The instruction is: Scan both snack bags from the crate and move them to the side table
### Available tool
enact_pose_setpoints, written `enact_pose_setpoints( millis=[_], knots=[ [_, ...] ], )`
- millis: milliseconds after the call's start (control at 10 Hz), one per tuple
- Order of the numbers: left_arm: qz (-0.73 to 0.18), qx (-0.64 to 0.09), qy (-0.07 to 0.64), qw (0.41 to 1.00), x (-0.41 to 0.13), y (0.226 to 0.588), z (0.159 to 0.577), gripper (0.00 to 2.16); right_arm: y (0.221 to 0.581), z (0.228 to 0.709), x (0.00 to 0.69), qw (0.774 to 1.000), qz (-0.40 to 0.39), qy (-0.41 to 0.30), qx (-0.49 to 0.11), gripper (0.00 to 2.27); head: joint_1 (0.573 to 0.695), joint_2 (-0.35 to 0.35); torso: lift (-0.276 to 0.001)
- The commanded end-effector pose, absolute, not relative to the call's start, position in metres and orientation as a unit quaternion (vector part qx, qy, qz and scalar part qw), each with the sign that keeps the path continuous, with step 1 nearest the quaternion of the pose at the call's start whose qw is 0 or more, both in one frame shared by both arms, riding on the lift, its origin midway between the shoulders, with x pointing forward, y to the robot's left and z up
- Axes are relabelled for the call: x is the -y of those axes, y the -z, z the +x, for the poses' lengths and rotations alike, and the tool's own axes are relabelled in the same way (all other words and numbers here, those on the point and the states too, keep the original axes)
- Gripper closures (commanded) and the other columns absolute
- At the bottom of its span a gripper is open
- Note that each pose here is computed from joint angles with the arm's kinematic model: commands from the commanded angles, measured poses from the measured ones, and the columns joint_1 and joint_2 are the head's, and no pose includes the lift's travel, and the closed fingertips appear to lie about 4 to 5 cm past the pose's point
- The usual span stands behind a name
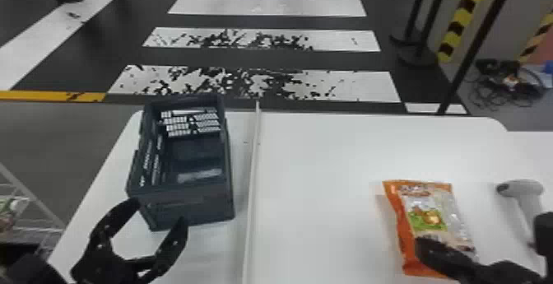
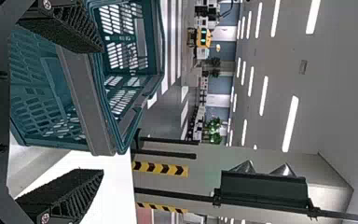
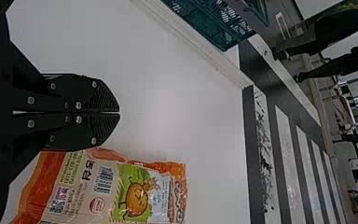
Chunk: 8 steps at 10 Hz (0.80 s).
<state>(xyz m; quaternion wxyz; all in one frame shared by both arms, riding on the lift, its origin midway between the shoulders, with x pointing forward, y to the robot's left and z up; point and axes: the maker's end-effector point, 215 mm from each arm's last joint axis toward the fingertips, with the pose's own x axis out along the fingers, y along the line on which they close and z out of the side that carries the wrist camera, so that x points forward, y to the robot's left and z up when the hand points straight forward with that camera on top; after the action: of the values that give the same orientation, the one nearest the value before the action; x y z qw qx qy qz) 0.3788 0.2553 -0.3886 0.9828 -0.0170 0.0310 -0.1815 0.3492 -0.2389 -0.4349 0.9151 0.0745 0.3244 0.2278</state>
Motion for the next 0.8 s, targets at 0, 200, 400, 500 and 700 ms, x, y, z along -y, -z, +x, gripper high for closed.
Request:
enact_pose_setpoints(
  millis=[0,200,400,500,700],
  knots=[
    [-0.017,-0.031,0.181,0.983,-0.256,0.389,0.379,0.08,0.435,0.349,0.238,0.914,0.078,-0.229,-0.325,1.74,0.695,0.026,-0.099],
    [-0.018,-0.032,0.181,0.983,-0.256,0.391,0.378,0.08,0.443,0.348,0.234,0.912,0.074,-0.232,-0.331,1.77,0.695,0.028,-0.099],
    [-0.018,-0.032,0.181,0.983,-0.255,0.390,0.379,0.08,0.463,0.349,0.233,0.907,0.078,-0.232,-0.343,1.77,0.695,0.034,-0.099],
    [-0.018,-0.032,0.181,0.983,-0.255,0.390,0.379,0.08,0.471,0.351,0.232,0.906,0.079,-0.231,-0.347,1.77,0.695,0.034,-0.099],
    [-0.018,-0.032,0.181,0.983,-0.255,0.390,0.379,0.08,0.480,0.352,0.233,0.903,0.078,-0.230,-0.353,1.77,0.695,0.036,-0.099]
  ],
)
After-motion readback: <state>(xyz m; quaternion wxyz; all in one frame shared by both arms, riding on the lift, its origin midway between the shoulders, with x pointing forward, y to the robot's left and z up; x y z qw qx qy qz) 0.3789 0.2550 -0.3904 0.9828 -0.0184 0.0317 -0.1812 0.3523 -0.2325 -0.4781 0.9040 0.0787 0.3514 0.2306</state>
